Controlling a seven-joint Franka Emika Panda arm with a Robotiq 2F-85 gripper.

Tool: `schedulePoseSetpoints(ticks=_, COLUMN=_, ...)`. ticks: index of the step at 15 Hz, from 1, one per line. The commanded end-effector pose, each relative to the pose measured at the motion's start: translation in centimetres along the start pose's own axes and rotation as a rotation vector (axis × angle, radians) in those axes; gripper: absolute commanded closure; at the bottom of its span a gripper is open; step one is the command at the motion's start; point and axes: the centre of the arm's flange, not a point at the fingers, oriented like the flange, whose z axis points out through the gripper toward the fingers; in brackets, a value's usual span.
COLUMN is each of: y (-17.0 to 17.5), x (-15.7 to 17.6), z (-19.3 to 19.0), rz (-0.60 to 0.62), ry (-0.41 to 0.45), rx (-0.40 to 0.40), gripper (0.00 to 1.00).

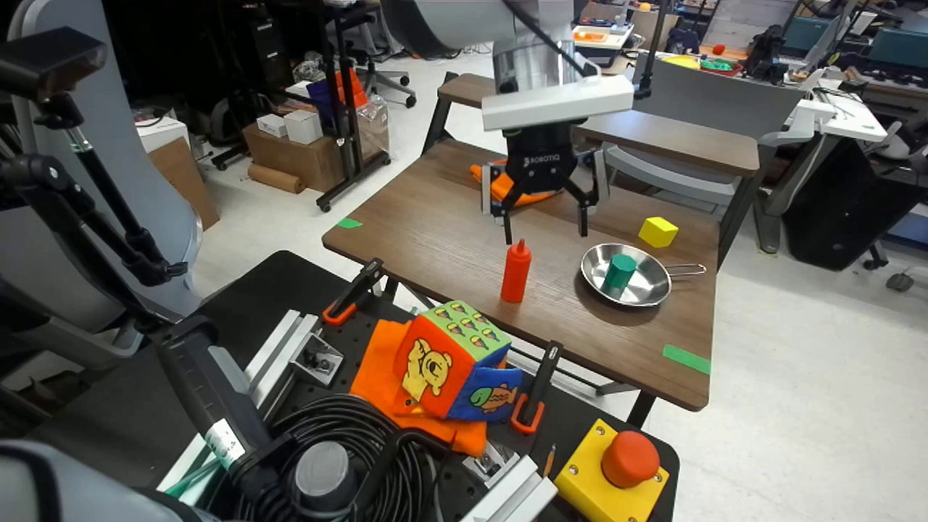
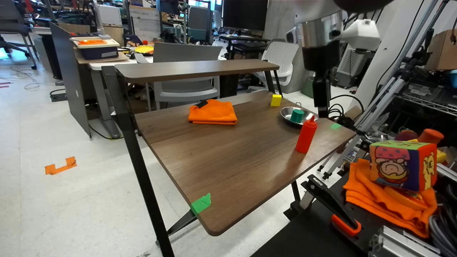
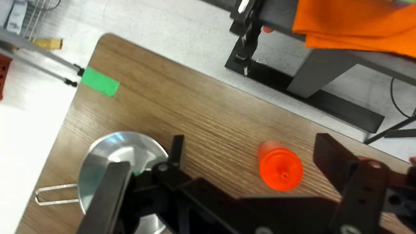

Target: Move the sauce bottle to the front of the table

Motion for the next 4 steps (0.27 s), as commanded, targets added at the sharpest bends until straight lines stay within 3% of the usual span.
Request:
schedulePoseSetpoints(ticks=1, y=3.7, x=-4.8, z=-4.0, rz=0.169, ry=-0.059, rx=0.112, gripper=0.0)
schedulePoseSetpoints(ticks=4, y=7.0, x=-6.4, z=-4.1, rz=0.297, ry=-0.106, rx=0.227, gripper=0.0)
